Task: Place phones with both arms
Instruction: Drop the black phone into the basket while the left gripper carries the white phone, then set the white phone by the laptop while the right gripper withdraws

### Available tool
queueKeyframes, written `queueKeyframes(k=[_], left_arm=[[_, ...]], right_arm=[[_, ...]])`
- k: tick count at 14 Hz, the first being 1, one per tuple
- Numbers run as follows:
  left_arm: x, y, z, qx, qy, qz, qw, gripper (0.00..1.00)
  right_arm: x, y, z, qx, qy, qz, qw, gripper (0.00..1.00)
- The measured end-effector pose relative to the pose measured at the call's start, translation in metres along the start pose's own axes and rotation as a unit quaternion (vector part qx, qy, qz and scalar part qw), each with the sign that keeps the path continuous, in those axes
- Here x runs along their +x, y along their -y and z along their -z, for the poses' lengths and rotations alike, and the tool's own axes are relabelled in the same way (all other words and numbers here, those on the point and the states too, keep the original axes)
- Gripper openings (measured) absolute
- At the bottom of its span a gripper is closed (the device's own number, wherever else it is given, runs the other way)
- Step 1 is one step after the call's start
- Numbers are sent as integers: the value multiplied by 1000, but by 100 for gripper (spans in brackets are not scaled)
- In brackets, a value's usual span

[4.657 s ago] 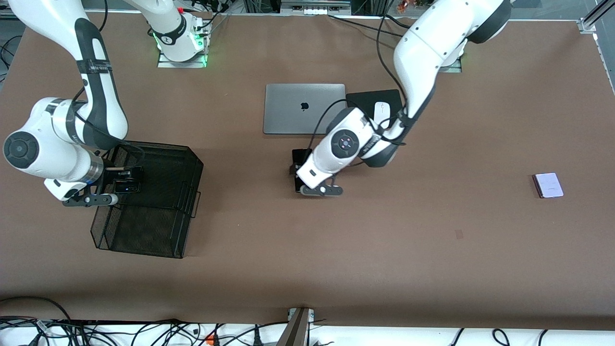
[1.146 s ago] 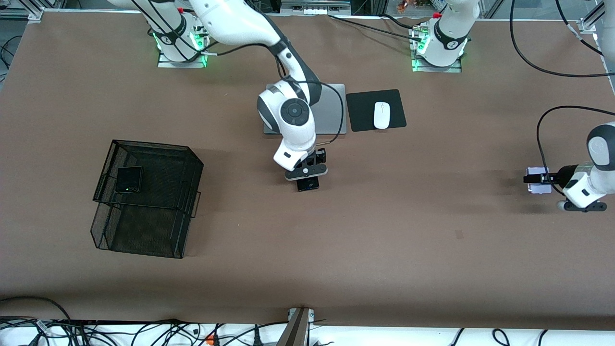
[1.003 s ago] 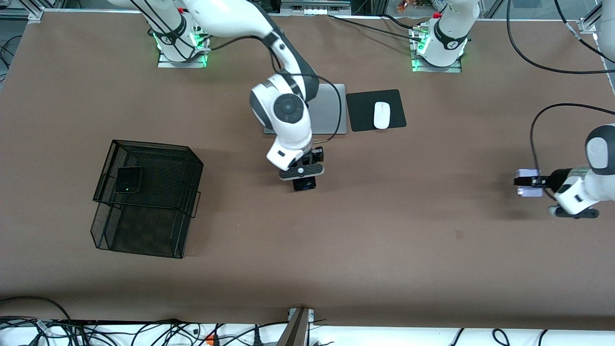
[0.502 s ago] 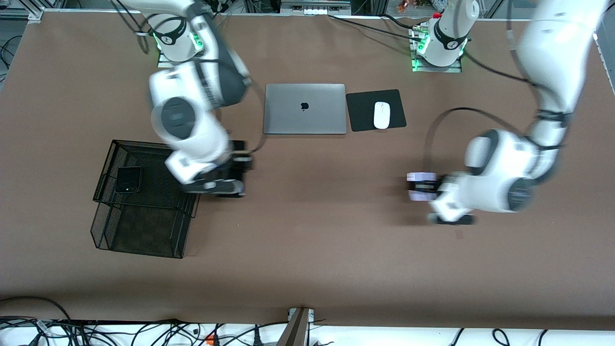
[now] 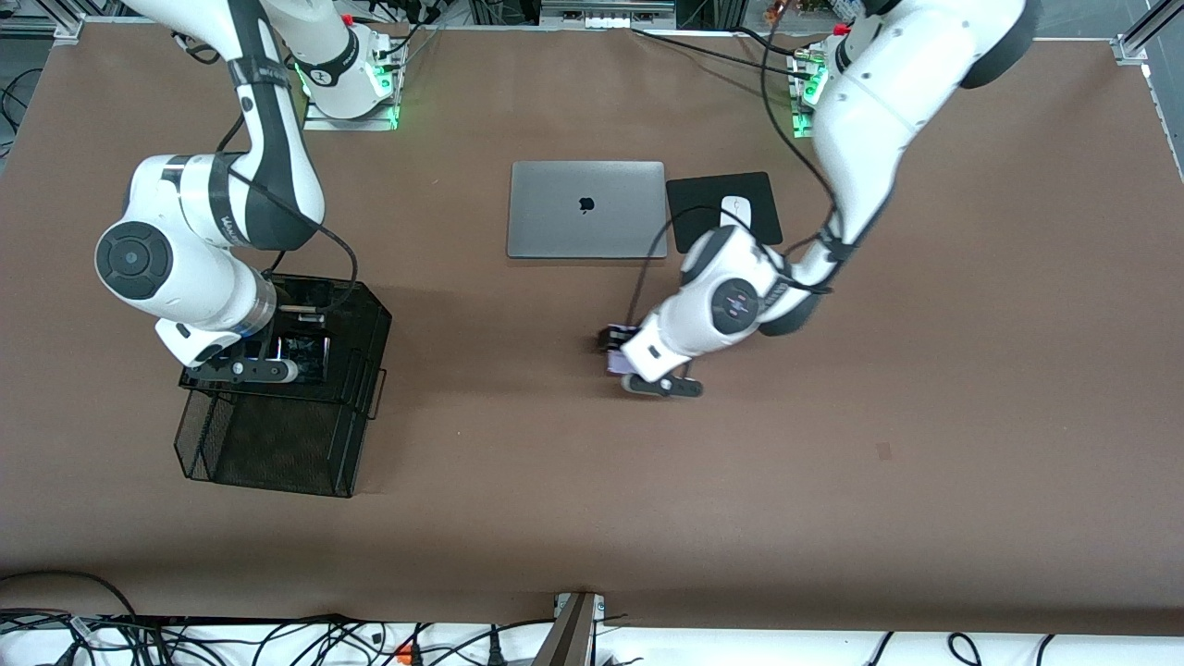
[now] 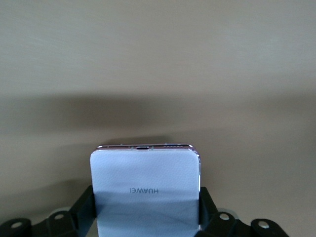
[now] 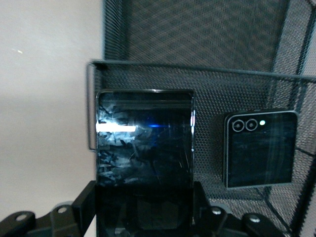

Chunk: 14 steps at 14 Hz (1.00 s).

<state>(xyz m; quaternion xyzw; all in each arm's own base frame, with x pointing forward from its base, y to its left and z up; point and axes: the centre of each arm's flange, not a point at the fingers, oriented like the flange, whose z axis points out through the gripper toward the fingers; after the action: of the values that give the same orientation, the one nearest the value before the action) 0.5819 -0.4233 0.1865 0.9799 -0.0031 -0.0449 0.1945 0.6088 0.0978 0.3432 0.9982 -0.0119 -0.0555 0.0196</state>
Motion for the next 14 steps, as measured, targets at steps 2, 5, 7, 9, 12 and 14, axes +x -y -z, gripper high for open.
queueKeyframes(k=[2,5,7,9,12,14], left_arm=[[-11,-18,-13,-8,-8,-1,1000,89],[-2,-21,5,-9,-15,19,1000,100],[22,1,51,11,-5,39,999,100],[44,45,126,50,20,68,996,100],[42,112,244,139,56,81,985,100],[32,135,299,200,59,59,976,100]], right_arm=[[-8,-2,-25,-3,4,-1,1000,79],[-9,-3,-29,-3,4,-2,1000,80],[-7,-5,-24,-2,-1,-4,1000,95],[-3,-6,-10,1,-6,-4,1000,100],[5,-1,35,8,-4,3,1000,100],[8,11,70,12,-7,13,1000,100]])
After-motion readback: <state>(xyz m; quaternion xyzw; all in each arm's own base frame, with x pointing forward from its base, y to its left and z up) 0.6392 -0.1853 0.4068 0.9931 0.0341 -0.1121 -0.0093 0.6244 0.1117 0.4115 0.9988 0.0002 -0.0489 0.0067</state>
